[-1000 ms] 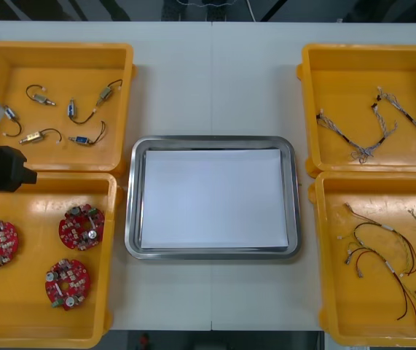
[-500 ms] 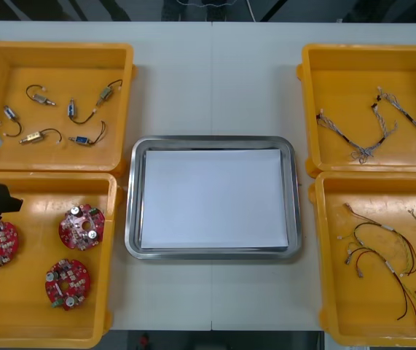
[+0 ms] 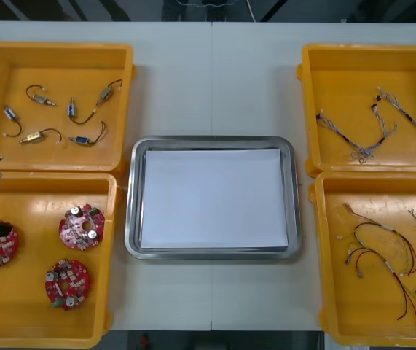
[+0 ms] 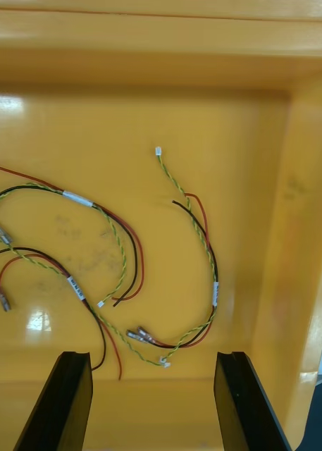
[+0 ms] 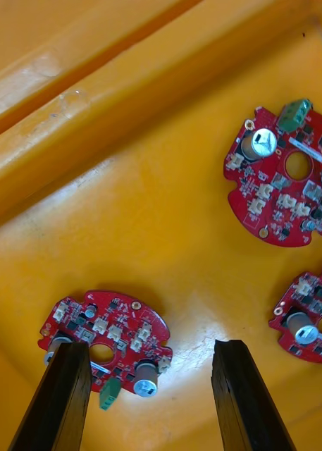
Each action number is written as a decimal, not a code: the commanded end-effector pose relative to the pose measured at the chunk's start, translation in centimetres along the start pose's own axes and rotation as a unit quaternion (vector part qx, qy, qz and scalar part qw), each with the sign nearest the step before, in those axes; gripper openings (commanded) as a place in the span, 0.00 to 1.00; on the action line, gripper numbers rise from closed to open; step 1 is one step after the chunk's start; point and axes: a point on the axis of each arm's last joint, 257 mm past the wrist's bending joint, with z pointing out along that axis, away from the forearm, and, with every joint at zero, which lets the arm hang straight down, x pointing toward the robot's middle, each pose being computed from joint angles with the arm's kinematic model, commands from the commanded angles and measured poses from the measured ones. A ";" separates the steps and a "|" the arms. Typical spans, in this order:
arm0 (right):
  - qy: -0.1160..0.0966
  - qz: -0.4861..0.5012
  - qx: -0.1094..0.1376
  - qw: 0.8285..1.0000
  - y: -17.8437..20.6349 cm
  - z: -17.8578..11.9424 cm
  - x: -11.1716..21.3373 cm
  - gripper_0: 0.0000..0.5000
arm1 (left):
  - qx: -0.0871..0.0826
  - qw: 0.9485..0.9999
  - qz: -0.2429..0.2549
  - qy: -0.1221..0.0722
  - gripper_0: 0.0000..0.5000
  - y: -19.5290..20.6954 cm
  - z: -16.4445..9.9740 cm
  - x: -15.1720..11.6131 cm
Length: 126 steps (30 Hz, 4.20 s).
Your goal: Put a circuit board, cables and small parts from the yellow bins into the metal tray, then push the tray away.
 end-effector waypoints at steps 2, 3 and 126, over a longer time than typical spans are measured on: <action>0.001 -0.026 0.026 0.999 -3.0 -0.1 0.3 1.00 | -0.001 0.998 0.069 0.003 1.00 -0.2 -0.1 2.1; 0.005 -0.033 0.025 0.999 -3.0 0.3 0.5 1.00 | -0.002 0.997 0.075 0.005 1.00 0.0 -0.1 2.4; 0.024 -0.030 0.012 0.999 -3.0 -2.4 -0.3 0.00 | 0.035 0.993 0.111 0.008 0.00 -12.3 -3.5 -12.6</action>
